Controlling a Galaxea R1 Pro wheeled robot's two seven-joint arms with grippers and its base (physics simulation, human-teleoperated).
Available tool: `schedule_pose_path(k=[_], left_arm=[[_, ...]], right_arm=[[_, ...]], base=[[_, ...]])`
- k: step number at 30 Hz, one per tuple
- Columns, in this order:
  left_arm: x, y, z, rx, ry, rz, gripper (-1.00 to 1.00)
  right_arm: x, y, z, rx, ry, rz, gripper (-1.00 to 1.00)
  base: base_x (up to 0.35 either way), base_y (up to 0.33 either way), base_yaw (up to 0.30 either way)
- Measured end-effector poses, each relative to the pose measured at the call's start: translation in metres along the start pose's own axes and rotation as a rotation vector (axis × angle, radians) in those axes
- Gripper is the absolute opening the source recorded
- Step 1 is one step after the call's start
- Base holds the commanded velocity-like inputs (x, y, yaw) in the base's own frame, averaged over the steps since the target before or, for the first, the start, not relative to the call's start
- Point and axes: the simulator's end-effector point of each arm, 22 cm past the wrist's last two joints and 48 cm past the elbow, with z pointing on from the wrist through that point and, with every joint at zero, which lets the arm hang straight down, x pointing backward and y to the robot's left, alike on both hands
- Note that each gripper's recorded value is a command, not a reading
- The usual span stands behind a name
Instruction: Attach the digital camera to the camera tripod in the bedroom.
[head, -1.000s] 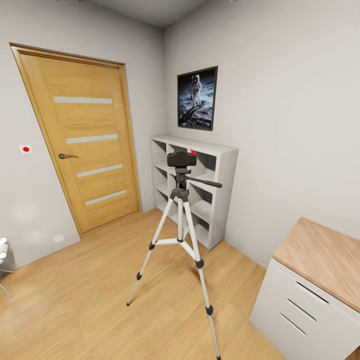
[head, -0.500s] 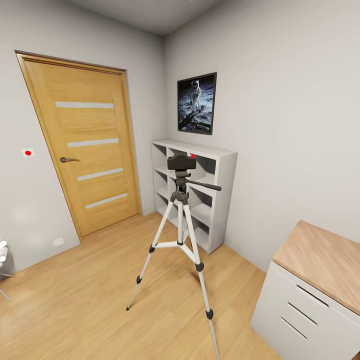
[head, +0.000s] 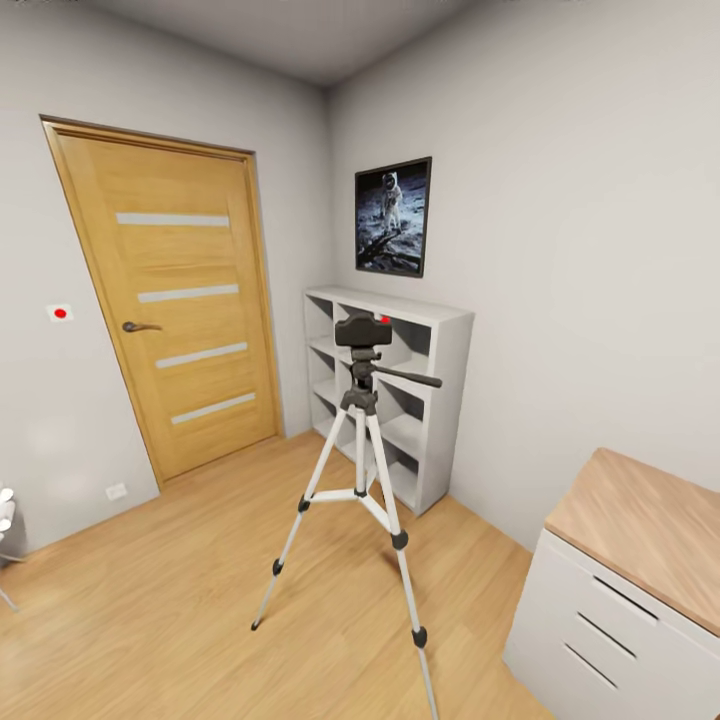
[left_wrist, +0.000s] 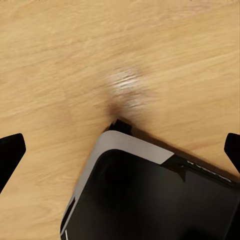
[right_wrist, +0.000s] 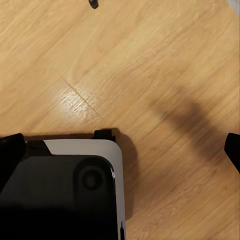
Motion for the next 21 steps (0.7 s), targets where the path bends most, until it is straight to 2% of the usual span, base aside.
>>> schedule_pose_path(k=[21], left_arm=[[-0.012, -0.005, -0.005, 0.013, -0.031, -0.005, 1.00]], right_arm=[[-0.013, -0.001, -0.003, 0.000, -0.032, 0.002, 1.00]], base=[[0.000, 0.000, 0.000]])
